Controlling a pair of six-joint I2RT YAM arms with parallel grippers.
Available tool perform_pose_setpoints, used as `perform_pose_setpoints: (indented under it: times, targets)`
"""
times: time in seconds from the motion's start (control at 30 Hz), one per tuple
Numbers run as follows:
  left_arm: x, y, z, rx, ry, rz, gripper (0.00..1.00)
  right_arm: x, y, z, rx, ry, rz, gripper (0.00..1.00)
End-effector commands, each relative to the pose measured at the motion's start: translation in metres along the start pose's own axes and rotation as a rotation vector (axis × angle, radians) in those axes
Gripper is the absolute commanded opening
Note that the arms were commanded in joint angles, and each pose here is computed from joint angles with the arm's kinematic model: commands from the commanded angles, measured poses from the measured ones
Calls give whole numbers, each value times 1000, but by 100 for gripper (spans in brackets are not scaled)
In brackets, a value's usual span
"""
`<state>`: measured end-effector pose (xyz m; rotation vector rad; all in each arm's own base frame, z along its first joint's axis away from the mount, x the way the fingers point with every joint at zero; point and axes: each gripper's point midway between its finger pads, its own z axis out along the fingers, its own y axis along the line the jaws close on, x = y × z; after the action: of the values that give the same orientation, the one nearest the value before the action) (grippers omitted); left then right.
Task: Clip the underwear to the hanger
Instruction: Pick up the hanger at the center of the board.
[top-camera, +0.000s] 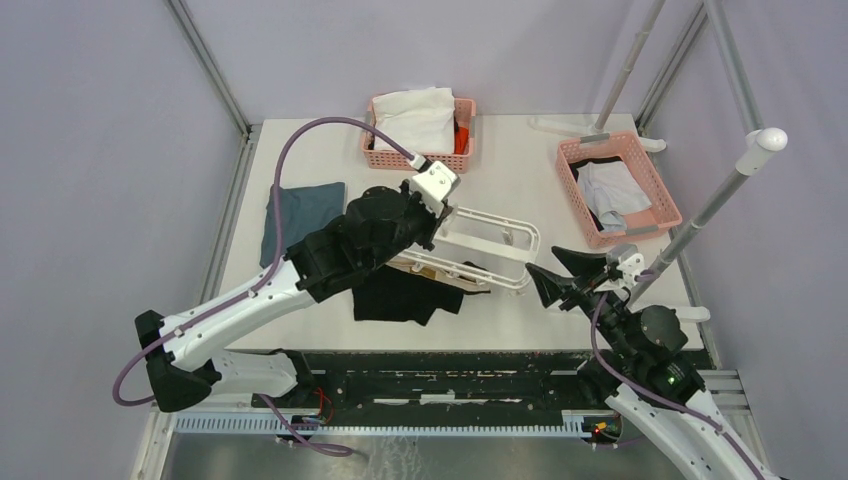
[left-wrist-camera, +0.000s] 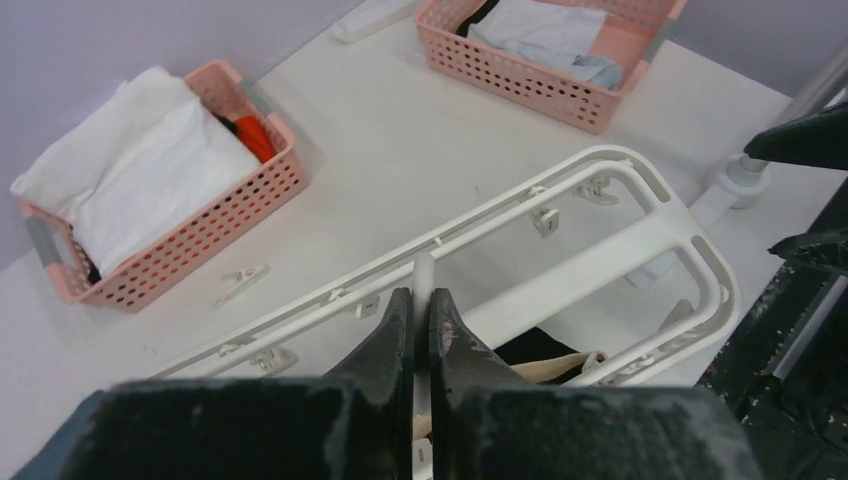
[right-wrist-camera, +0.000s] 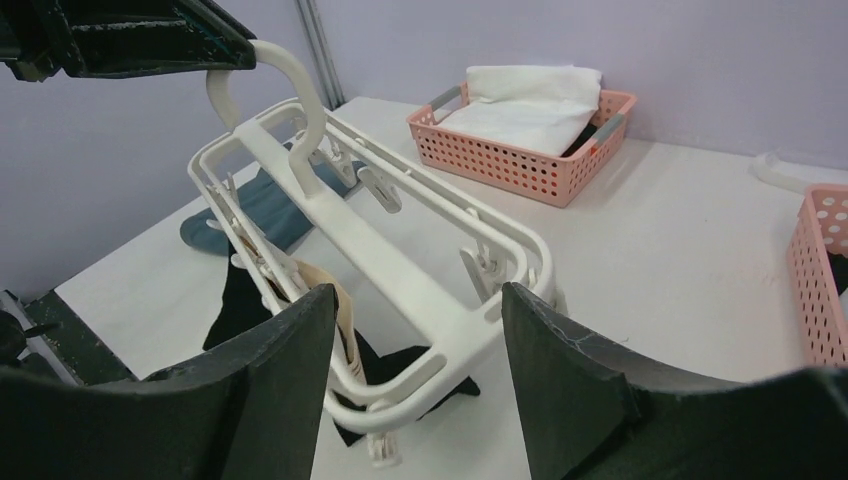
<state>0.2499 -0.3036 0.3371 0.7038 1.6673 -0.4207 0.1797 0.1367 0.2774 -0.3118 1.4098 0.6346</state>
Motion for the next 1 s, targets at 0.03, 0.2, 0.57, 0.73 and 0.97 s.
perform_pose_setpoints:
  times: [0.03, 0.2, 0.57, 0.73, 0.97]
  targets:
    - [-94, -19, -27, 206, -253, 137, 3, -39, 14, -10, -69, -105, -21, 68]
    - [-115, -22, -26, 294, -311, 211, 3, -52, 38, -16, -201, -116, -49, 67]
    - [-125, -39, -32, 649, -411, 304, 3, -68, 77, -28, -422, -53, -103, 60]
    - [-116, -50, -29, 741, -404, 341, 3, -67, 81, -30, -450, -41, -104, 59]
    - [-112, -54, -29, 831, -403, 351, 3, -67, 82, -36, -458, -33, -115, 56]
